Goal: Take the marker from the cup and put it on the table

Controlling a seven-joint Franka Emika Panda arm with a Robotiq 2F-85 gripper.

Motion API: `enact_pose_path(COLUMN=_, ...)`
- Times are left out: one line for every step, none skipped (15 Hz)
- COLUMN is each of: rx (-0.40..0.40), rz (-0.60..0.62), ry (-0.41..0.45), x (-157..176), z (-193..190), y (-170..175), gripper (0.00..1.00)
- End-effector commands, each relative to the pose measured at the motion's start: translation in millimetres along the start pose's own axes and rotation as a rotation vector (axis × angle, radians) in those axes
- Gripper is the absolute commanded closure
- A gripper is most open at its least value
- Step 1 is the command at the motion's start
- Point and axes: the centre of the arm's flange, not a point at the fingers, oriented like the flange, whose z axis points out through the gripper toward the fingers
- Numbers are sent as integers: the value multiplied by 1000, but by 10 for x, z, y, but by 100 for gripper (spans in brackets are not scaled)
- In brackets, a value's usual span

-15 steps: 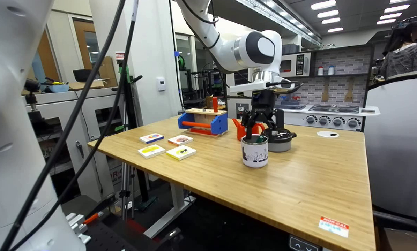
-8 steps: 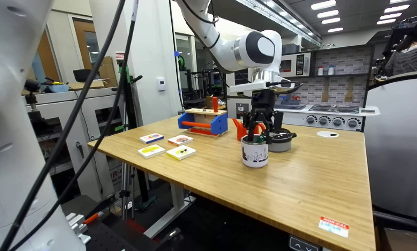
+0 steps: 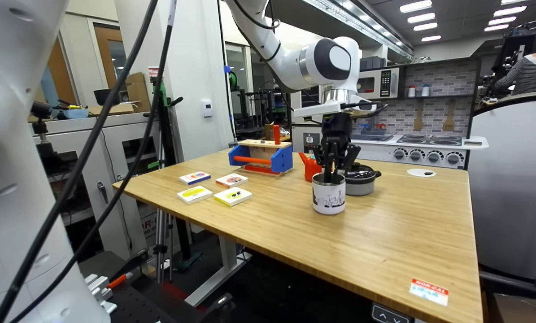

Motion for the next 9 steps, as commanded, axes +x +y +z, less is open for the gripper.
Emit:
enact_pose_path(rx=4, rz=-17, ry=13, x=0, z=-57, y=-28, gripper=82)
enact_pose_path(rx=4, rz=-19, ry=14, x=2, z=-63, y=-35, gripper=81)
enact_pose_path(rx=4, rz=-20, ry=17, x=4, z=-74, y=-36, gripper=83)
enact_pose_path(rx=3, rz=-20, ry=18, x=4, z=-78, y=-35, gripper=83)
enact_pose_path(rx=3, rz=-21, ry=20, x=2, z=-82, y=-33, gripper=92)
enact_pose_path(rx=2, rz=-23, ry=22, x=-1, z=-85, y=-32, gripper=95)
enact_pose_path(rx=0, rz=-25, ry=24, x=-6, z=-88, y=-32, gripper=95)
enact_pose_path(rx=1, rz=-27, ry=24, x=-10, z=-91, y=-31, gripper=95)
enact_pose_path(rx=0, rz=-29, ry=24, x=-17, z=-95, y=-29, gripper=95)
